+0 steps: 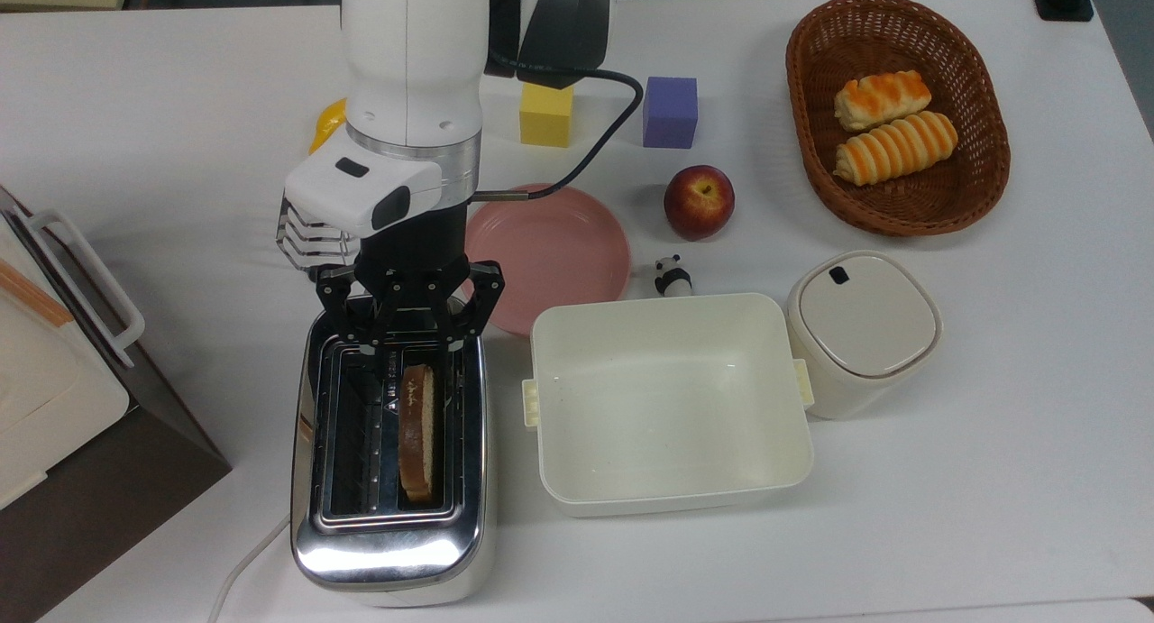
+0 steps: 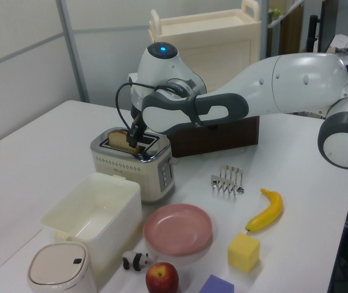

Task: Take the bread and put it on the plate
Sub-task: 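Lower the gripper onto the toast slice and close on its crust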

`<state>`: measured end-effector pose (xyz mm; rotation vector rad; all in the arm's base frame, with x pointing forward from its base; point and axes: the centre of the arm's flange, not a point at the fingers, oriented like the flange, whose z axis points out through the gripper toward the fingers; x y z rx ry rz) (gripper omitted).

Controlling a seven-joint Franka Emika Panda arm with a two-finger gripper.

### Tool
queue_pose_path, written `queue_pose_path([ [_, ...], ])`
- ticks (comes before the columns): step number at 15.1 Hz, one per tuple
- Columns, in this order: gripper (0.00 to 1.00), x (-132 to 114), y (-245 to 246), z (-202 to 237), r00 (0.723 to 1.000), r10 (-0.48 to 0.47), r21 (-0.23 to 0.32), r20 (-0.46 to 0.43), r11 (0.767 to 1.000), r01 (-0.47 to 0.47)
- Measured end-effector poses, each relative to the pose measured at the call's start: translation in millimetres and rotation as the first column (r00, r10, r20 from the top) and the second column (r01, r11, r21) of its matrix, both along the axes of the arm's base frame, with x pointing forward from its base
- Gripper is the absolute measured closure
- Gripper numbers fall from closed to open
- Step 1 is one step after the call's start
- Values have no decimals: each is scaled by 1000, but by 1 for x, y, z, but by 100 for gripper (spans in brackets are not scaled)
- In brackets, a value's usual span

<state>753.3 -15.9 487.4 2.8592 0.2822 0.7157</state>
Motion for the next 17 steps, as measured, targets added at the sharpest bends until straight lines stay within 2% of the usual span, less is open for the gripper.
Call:
queue_pose_path([
  [1, 31, 0, 0, 0, 1000, 0, 0, 0, 1000, 0],
  [2, 27, 0, 0, 0, 1000, 1, -1, 0, 1000, -1],
  [5, 23, 0, -1, 0, 1000, 5, -3, 0, 1000, -5],
  [7, 23, 0, -4, 3, 1000, 12, -10, 4, 1000, -12],
  [10, 23, 5, -8, 7, 998, 15, -16, 63, 1000, -14],
  [16, 26, 8, 0, -5, 998, 28, -14, 56, 1000, -28],
  [17, 40, 9, 1, -6, 998, 30, -14, 55, 999, -29],
])
